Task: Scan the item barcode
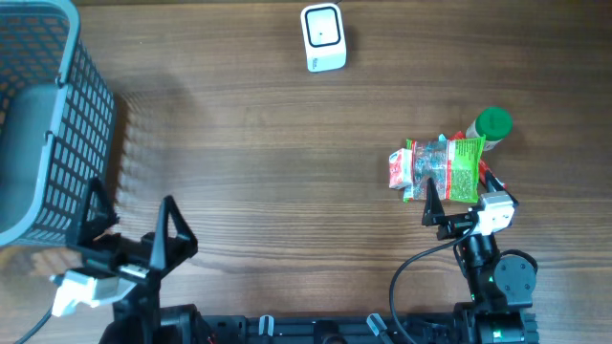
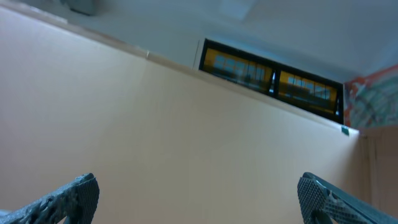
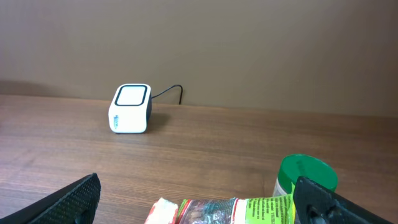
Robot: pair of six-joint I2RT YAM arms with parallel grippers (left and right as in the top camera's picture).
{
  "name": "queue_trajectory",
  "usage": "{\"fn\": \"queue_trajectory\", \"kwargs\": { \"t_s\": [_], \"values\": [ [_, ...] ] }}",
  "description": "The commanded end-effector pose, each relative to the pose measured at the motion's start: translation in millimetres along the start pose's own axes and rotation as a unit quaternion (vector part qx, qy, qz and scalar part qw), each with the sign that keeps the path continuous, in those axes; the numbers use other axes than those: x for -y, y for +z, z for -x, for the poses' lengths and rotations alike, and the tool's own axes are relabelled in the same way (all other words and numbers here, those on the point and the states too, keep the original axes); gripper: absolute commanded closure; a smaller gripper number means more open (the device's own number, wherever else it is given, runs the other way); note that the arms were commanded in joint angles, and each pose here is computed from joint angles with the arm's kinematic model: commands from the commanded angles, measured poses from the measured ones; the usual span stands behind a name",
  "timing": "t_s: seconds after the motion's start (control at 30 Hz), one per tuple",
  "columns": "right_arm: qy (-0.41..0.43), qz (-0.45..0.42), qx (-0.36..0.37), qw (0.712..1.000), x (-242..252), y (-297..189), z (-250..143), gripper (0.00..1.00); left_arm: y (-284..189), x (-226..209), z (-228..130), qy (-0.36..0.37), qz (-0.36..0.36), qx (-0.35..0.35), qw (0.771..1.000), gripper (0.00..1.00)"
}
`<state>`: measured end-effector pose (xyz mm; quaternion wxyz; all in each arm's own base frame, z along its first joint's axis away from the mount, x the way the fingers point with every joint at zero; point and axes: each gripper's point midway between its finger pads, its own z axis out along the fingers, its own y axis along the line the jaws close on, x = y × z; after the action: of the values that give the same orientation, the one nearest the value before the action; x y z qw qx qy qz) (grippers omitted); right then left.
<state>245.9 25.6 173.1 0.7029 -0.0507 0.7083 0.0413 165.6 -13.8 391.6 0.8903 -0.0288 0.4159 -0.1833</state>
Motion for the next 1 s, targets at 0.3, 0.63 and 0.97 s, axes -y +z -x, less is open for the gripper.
{"fn": "queue_trajectory", "kwargs": {
  "t_s": [0.3, 0.63, 0.97],
  "values": [
    [-0.007, 0.004, 0.008, 1.0, -1.2, -0.7, 3.5, 0.0, -28.7, -49.5, -100.2, -0.013, 0.07, -0.096, 0.993, 0.0],
    [-0.007, 0.004, 0.008, 1.0, -1.2, -0.7, 3.5, 0.0, -69.9, -94.8, -175.6, -0.025, 0.19, -0.252, 0.949, 0.0],
    [-0.007, 0.004, 0.008, 1.0, -1.2, -0.7, 3.5, 0.0, -95.6, -96.8, -208.8, 0.047, 0.169, -0.349, 0.92, 0.0]
  ]
}}
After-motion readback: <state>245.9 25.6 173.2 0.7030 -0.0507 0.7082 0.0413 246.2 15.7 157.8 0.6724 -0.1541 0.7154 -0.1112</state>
